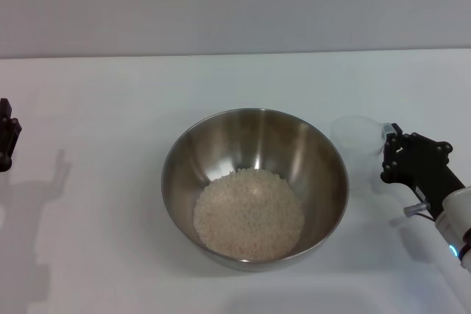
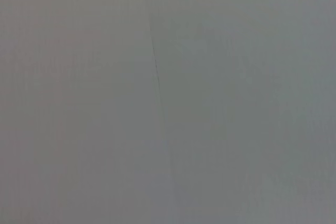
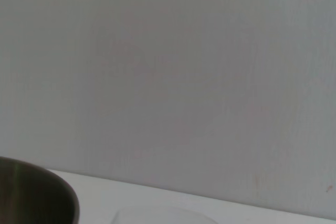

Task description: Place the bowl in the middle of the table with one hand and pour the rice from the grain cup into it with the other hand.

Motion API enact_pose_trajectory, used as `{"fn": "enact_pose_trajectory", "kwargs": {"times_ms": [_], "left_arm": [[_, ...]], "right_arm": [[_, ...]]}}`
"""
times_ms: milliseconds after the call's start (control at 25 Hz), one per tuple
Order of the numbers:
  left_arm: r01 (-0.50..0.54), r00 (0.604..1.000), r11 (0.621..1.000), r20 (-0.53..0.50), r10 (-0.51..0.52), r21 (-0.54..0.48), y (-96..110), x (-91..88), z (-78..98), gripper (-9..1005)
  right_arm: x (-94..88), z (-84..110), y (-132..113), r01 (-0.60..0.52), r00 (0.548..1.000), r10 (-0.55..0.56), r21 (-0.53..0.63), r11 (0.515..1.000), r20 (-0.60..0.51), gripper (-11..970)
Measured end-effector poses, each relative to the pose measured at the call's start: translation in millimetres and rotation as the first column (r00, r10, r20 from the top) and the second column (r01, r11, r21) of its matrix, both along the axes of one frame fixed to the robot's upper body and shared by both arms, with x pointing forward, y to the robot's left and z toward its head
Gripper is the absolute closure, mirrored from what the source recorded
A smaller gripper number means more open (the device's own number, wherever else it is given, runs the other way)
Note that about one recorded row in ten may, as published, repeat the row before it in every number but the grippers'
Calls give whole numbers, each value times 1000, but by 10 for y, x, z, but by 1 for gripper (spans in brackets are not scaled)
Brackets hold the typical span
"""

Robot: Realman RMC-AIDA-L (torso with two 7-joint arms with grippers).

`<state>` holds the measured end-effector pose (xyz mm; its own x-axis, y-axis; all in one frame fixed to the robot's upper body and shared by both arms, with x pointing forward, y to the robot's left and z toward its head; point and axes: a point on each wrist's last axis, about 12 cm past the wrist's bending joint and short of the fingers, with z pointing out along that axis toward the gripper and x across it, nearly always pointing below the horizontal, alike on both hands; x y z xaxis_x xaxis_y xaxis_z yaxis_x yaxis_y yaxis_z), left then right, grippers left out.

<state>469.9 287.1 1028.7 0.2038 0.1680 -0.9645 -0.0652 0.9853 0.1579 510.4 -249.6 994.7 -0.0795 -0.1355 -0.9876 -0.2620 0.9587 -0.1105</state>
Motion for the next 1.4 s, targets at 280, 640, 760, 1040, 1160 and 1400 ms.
{"fn": "enact_pose_trajectory", "kwargs": {"times_ms": [280,640,760,1040,1160,1400], "left_arm": [[-1,1000,1000,-1,1,0,2,-3,-2,167],[0,1000,1000,-2,0,0,1,-6,-4,167],[0,1000,1000,-2,0,0,0,-6,-4,166],[1,1000,1000,-2,-1,0,0,-6,-4,166],[2,1000,1000,-2,-2,0,-3,-6,-4,166],[0,1000,1000,-4,0,0,1,-15,-9,167]], "right_arm": [[5,1,34,-13,1000,13,2,1000,-3,931],[-72,-36,81,-29,999,30,15,999,-19,679],[-152,-77,78,-33,999,33,17,999,-33,614],[-459,-127,45,-10,1000,11,61,998,-12,501],[-651,-122,-39,27,999,-29,85,996,29,491],[-1027,-39,-344,163,972,-181,125,979,150,494]]}}
